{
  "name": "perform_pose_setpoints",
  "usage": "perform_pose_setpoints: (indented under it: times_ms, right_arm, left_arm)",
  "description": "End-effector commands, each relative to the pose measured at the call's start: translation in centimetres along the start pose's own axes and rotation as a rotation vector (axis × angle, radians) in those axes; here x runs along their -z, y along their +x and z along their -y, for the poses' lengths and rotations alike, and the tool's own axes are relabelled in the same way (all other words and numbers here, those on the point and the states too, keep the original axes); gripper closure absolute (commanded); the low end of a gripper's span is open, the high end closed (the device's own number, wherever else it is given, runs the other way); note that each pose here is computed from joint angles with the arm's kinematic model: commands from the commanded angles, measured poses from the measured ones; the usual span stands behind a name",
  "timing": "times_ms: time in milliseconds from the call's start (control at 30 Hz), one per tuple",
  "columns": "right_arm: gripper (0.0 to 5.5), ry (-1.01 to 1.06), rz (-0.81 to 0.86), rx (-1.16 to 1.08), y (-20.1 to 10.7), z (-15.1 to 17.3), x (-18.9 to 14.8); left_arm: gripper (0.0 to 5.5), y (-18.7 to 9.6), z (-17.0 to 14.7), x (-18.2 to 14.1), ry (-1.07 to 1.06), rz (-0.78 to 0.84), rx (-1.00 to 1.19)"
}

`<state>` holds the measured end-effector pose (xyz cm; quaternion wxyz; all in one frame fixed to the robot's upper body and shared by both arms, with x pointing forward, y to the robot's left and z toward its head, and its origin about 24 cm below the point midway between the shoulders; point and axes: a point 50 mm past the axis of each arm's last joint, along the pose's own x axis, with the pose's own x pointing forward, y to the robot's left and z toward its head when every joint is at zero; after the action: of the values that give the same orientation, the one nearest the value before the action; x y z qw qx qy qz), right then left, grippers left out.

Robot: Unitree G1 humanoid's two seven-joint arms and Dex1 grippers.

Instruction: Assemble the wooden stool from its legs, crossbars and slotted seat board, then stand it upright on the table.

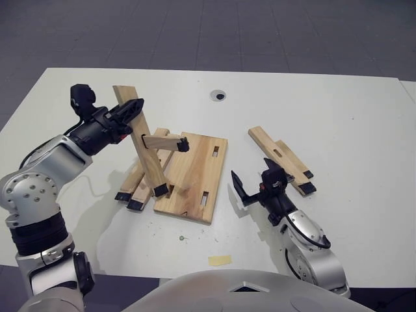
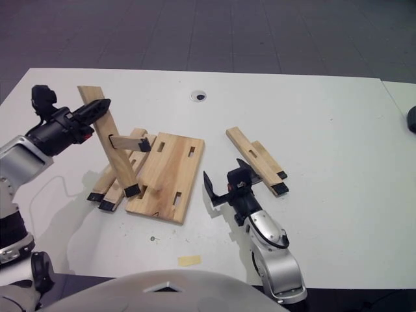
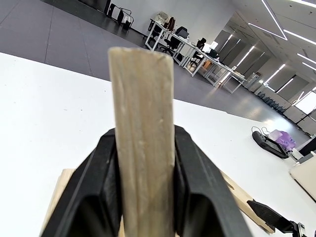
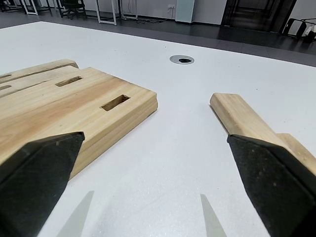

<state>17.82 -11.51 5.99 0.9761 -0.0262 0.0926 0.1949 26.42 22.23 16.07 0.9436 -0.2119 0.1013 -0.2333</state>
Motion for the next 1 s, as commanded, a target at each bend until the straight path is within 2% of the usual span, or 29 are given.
perform_pose_setpoints:
  times_ms: [33,267,367,500,567,733,833,1000]
  right_arm:
    - [0.10,0.024,0.054,-0.095,1.0,-0.9,-1.1]
    - [0.10,-0.001,0.080,-0.137,2.2,-0.3,-1.9]
    - [0.10,0.064,0.071,-0.331,2.8,-1.6,-2.2]
    - [0.10,0.019,0.020,-0.630,3.0,-2.5,-2.4]
    - [0.10,0.010,-0.025,-0.706,3.1,-1.5,-2.3]
    - [0.10,-0.177,-0.241,-0.863,4.2,1.0,-0.3]
    - [0.10,-0.253,-0.313,-0.833,6.3,2.3,0.8]
    - [0.10,-0.267,-0.350,-0.619,8.8,4.6,2.1]
  left_arm:
    - [4.46,1.6,0.0,2.1,0.027,-0.062,-0.036]
    - [4.46,3.8,0.9,3.7,0.000,-0.046,-0.011]
    - [4.46,4.6,1.5,3.4,0.008,-0.011,-0.005]
    - [4.46,5.7,2.4,0.5,0.031,0.082,0.041]
    - [4.46,6.2,3.1,-2.0,0.042,0.155,0.082]
    - [4.46,6.5,5.0,-7.8,-0.018,0.347,0.178]
    - [4.46,6.7,5.8,-8.5,-0.020,0.364,0.214]
    - [4.46,7.0,6.0,-7.1,-0.004,0.319,0.209]
